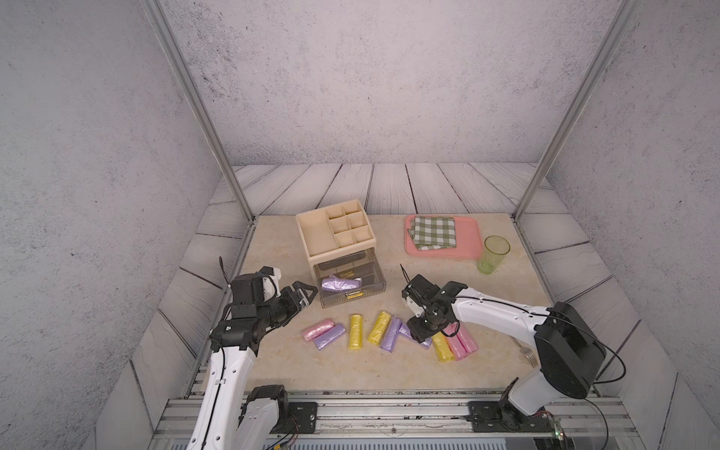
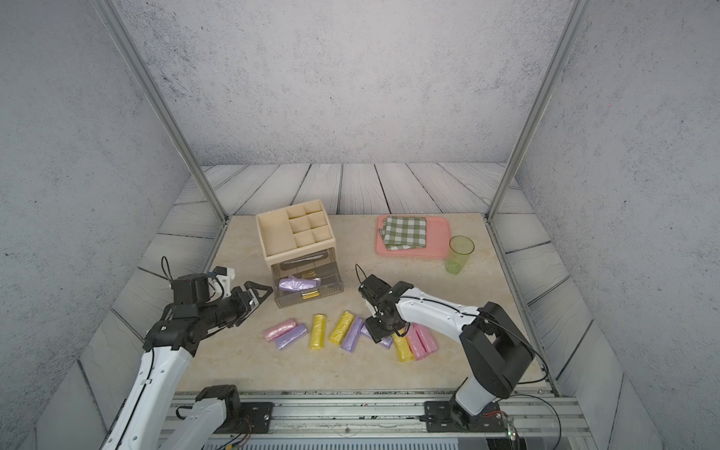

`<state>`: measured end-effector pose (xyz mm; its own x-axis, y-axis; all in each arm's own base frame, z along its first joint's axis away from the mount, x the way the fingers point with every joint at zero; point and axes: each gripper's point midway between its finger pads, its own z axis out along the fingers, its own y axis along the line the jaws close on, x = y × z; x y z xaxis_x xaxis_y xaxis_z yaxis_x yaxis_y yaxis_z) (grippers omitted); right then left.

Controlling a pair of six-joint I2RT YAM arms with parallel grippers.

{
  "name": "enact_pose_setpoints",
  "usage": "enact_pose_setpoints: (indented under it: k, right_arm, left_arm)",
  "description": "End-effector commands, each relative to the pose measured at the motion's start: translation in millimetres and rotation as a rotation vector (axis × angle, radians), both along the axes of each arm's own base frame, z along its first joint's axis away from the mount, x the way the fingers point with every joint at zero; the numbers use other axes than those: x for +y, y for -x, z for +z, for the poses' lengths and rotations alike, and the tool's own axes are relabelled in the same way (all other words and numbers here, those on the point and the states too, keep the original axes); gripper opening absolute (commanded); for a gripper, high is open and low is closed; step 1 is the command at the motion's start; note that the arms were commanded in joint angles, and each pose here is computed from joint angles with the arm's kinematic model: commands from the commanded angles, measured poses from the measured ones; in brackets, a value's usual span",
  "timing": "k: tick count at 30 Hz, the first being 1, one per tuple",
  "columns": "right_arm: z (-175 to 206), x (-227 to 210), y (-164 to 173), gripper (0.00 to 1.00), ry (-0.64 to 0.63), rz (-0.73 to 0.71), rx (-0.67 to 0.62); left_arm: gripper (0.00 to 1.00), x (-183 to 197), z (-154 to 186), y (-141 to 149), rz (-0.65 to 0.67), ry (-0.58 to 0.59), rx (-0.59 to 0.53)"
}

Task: Sort the rolls of trash bags by color and place them into the drawer
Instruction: Pick up the roll of trash bags from the center of the board.

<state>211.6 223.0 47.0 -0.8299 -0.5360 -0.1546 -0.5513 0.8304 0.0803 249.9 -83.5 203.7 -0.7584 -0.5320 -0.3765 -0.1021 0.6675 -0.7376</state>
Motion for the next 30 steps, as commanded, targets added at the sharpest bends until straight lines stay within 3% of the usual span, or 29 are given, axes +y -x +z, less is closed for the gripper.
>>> enact_pose_setpoints:
  k: [1,11,17,19,25,30]
  right_arm:
    - [-5,12,-12,0.61,-0.001,0.033,-0.015]
    - [-36,10,-12,0.56,0.059,0.014,0.030]
    - [-34,5,-10,0.36,0.058,0.008,0.014]
    - [-27,2,-10,0.34,0.044,0.001,-0.004]
    - [26,-16,-23,0.31,-0.029,-0.053,-0.113]
    - [111,-23,-57,0.31,-0.090,-0.016,-0.348]
  left_arm:
    - [0.83,-4,6,-1,-0.027,0.007,-0.024]
    - [0.83,-5,8,-6,-0.039,0.012,-0.029]
    - [0.83,-4,11,-8,-0.035,0.008,-0.036]
    - [0.83,-4,14,-9,-0.034,0.007,-0.041]
    - [0.83,-2,25,-15,-0.030,-0.002,-0.062]
    - [0.84,-1,42,-27,-0.028,-0.001,-0.100]
